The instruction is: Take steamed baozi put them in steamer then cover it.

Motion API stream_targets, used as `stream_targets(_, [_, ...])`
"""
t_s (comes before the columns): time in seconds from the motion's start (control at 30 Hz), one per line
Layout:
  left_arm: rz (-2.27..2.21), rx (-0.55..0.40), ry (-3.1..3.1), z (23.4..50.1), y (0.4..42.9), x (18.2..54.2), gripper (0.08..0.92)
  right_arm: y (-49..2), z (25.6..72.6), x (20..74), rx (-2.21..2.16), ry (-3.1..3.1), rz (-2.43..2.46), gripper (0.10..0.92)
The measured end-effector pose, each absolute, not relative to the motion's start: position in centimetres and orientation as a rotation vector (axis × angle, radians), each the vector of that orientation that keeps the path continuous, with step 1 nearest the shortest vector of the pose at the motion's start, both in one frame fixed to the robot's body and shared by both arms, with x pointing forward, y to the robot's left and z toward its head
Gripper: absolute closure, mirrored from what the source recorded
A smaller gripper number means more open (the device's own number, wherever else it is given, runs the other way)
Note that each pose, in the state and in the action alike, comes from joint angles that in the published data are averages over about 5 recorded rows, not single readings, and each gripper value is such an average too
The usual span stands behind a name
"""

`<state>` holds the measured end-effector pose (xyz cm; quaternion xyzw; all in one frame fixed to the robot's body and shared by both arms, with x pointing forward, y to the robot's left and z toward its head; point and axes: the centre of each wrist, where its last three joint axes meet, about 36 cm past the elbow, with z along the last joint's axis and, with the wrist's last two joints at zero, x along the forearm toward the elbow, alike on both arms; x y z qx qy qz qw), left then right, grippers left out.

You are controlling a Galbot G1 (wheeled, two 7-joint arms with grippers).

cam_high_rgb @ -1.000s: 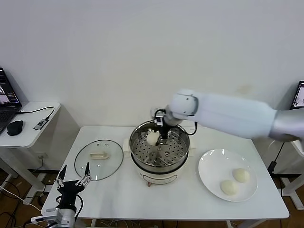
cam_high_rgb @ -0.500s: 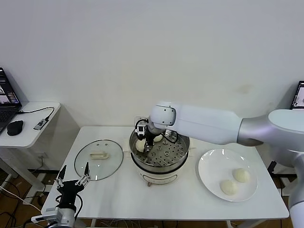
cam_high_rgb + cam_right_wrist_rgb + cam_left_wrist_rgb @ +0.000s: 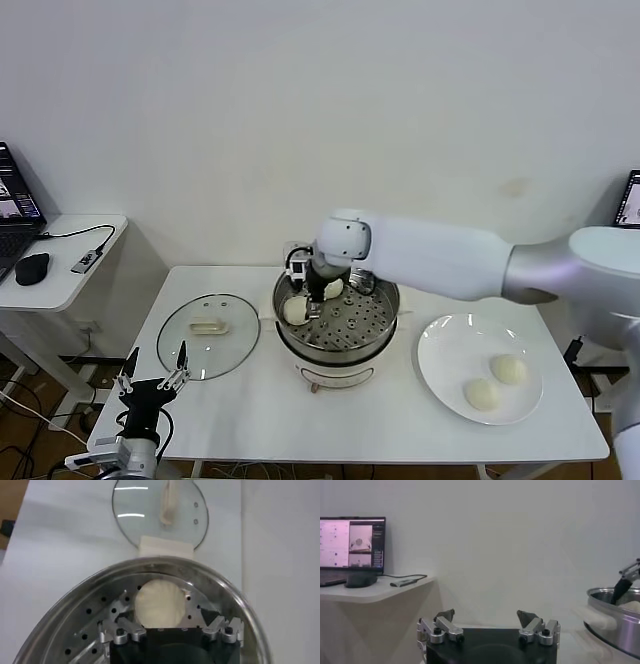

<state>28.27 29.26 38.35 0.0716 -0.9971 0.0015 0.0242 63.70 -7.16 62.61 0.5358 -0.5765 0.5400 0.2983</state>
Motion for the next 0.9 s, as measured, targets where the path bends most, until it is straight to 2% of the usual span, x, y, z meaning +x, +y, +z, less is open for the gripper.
stream_targets(0.2, [-0.001, 0.216, -3.086, 38.4, 29.4, 28.3, 0.177, -13.3, 65.7, 63.3, 1.424, -1.501, 1.467, 0.200])
stream_targets(0.47, [-0.003, 0.202, -3.079, 38.1, 29.3, 28.2, 0.177, -23.0, 67.3, 61.1, 1.419, -1.466, 1.493, 0.200])
stream_targets(0.67, [-0.001, 0.199, -3.070, 37.7, 29.1, 28.1, 0.177, -29.7, 66.3, 58.8, 1.379, -1.437, 1.509, 0.200])
stream_targets(0.9, [0.004, 0.196, -3.068, 37.6, 28.9, 28.0, 0.177, -35.8, 63.0, 56.0, 1.329, -1.409, 1.504, 0.200])
